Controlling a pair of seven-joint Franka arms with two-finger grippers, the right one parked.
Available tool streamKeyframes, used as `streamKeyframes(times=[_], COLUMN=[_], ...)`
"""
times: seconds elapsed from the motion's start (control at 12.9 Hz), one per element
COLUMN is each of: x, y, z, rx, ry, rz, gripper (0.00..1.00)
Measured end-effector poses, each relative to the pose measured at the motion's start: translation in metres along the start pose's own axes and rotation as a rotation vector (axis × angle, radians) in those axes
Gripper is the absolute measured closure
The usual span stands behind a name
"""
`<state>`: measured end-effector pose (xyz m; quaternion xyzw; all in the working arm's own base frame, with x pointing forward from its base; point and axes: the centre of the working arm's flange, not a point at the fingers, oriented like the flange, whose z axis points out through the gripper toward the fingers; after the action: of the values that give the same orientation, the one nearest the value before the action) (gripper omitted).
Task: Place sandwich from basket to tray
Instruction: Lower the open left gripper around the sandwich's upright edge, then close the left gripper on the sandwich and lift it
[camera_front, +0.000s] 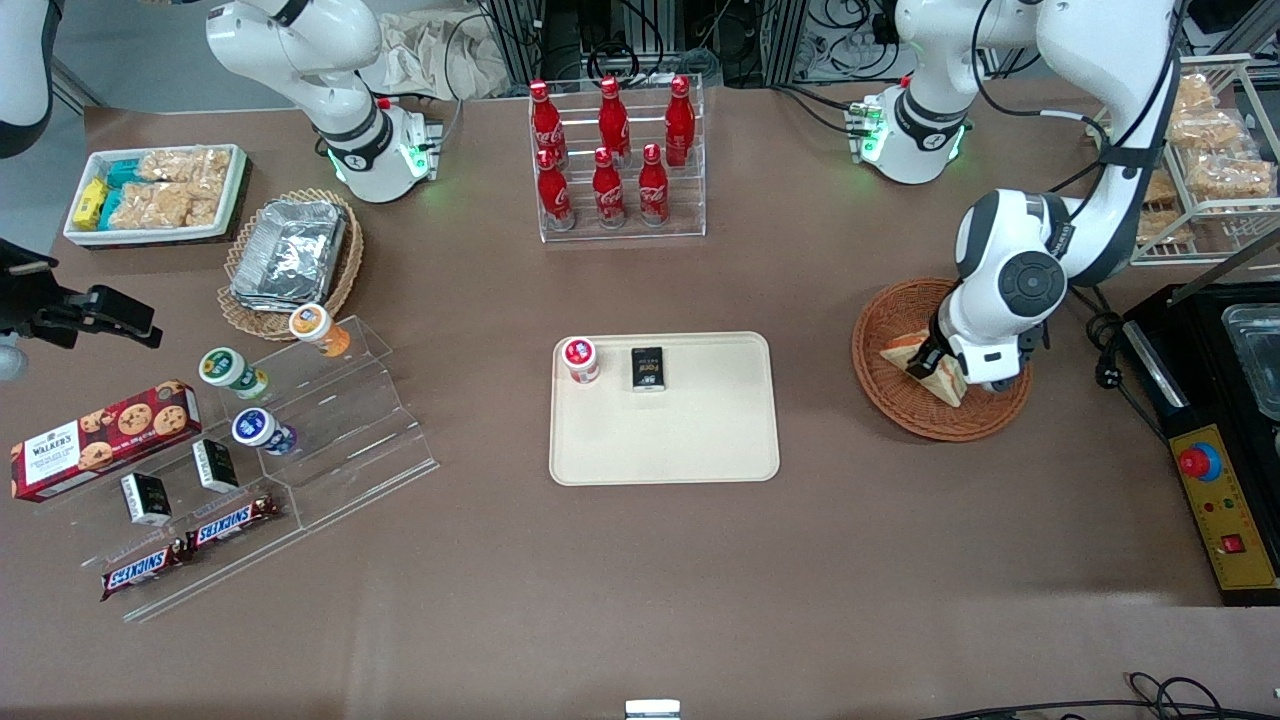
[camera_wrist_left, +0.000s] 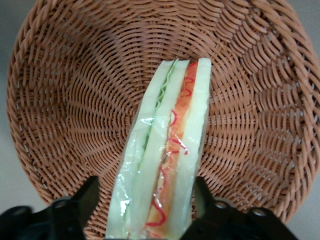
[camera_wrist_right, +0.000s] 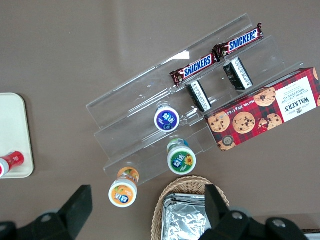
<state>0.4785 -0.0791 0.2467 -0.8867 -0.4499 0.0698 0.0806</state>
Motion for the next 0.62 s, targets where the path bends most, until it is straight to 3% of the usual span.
streamKeyframes(times=[0.23, 0.39, 0.62], x=[0.001, 0.004, 0.013], y=[0.002, 0.002, 0.003], z=[-0.003, -0.011, -0.042], rx=[-0.01, -0.014, 0.03], ry=[0.005, 0.01, 0.004], rz=[-0.009, -0.01, 0.027], gripper=[0.57, 0.65, 0.67])
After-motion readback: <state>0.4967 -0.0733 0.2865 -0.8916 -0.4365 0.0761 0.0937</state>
